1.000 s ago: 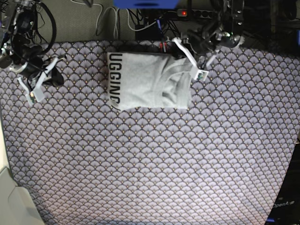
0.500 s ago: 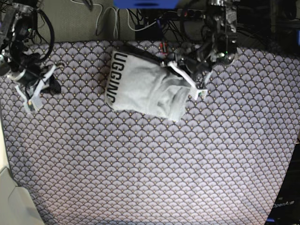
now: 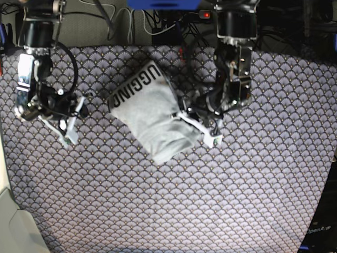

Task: Fold the T-shirt properly
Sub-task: 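Grasp the bundle sides with both grippers and square it up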

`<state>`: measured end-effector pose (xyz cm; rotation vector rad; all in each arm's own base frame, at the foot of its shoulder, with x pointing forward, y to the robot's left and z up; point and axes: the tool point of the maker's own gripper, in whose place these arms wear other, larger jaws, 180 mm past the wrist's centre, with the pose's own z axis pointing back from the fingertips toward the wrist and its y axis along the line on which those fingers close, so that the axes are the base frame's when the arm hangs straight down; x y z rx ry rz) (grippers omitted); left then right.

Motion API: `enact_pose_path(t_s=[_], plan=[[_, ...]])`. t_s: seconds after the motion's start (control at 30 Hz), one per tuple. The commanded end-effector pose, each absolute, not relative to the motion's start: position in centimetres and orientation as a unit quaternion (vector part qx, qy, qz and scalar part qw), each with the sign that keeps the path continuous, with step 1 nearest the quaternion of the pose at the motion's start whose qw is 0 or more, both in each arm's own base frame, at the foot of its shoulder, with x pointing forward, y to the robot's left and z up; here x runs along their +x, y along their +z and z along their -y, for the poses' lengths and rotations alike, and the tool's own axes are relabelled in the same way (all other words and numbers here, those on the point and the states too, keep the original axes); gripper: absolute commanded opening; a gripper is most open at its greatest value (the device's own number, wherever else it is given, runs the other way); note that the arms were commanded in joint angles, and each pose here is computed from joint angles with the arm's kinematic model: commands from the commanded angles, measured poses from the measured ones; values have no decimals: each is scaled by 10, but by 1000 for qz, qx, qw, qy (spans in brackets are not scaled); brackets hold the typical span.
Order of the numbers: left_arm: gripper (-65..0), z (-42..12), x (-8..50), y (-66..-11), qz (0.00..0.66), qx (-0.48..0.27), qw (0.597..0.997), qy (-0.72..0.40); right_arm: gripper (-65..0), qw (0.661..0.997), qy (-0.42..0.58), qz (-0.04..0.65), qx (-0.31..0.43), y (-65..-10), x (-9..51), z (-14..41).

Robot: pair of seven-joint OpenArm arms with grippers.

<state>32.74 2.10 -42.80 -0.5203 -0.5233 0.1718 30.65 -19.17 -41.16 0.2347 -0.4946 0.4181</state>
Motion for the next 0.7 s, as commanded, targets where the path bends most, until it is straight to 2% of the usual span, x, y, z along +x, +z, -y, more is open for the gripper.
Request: enact_pose_path(t_s=[0.0,0.2,0.47,0.67], plan=[[-591,-17,341,-418,271,-260,923,81,-650,932,210,272,119,-398,324,190],[-591,-5,378,-408,286,-269,916,81,-650,925,230,267,143,-404,323,160],[-590,11,413,-403,305,-278,907,89,-650,914,241,275,174,-406,285,118],[-589,10,424,-411,313,-271,905,101,-650,913,244,272,180,-407,267,110]])
